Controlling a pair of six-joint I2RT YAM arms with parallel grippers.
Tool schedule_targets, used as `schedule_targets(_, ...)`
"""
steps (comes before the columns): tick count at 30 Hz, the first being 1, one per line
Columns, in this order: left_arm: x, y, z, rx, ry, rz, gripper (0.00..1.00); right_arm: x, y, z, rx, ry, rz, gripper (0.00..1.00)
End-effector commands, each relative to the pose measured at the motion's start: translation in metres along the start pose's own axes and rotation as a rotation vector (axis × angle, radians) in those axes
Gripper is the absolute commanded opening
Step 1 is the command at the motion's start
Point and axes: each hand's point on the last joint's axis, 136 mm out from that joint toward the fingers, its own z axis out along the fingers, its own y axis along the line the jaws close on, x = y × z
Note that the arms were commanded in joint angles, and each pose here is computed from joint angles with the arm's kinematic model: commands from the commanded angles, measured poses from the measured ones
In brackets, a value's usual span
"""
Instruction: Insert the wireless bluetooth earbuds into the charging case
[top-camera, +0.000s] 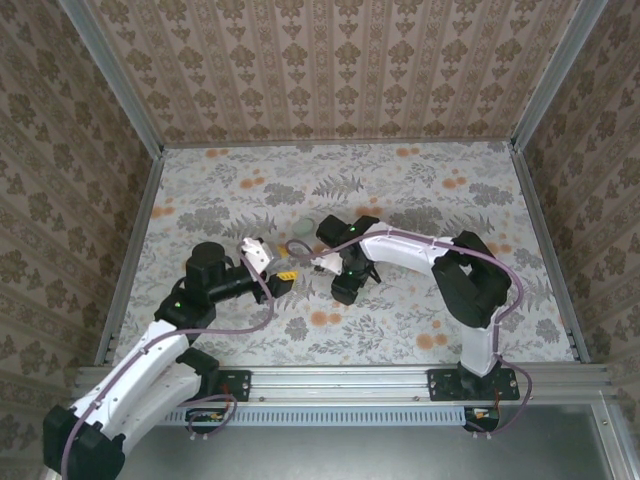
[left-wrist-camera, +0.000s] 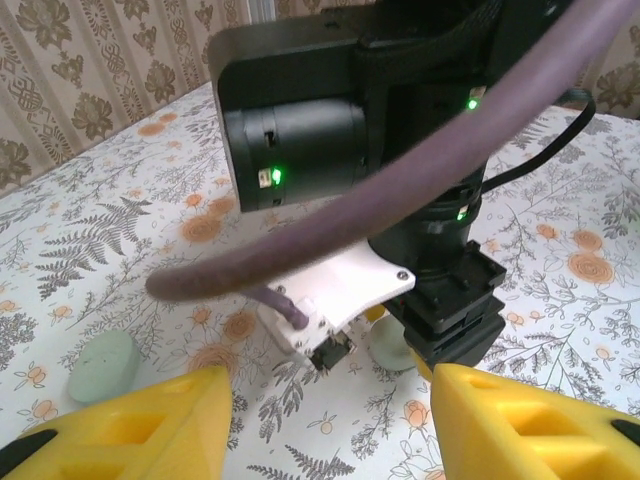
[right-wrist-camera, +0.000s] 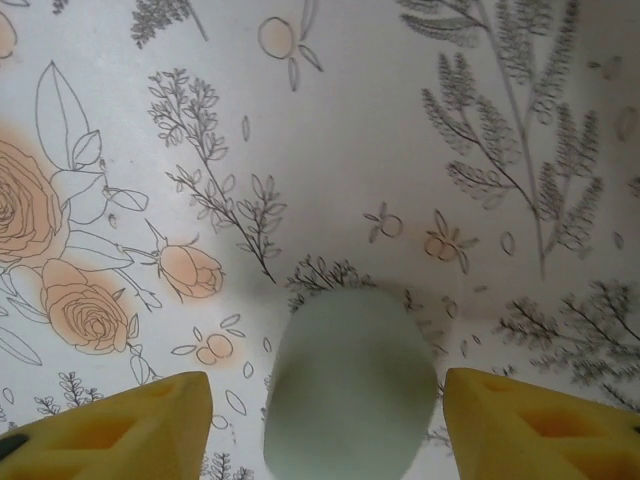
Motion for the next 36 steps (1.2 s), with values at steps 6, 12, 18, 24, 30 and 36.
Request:
schedule_targets(6,-0.008,-0.018,0.008,0.167,0.047,0.131,0.56,0.012,-0.032,-0.058,0.068,-0.18,0.287,0.71)
schedule_targets(12,0.006,-0.038,0.04,0.383,0.196,0.269,0.6,0.051,-0.044,-0.068,0.013,-0.269,0.676,0.71)
schedule_targets(18,0.033,-0.059,0.092,0.585,0.324,0.461,0.63,0.097,-0.041,-0.06,0.024,-0.306,0.919,0.72)
schedule_targets(24,0.061,-0.071,0.134,0.761,0.437,0.636,0.64,0.128,-0.033,-0.052,0.008,-0.304,1.056,0.73)
schedule_targets(30,0.088,-0.071,0.16,0.866,0.533,0.696,0.64,0.142,-0.031,-0.053,-0.002,-0.338,1.114,0.73)
schedule_targets(36,0.11,-0.073,0.167,0.929,0.592,0.713,0.65,0.152,-0.032,-0.057,0.009,-0.346,1.129,0.74)
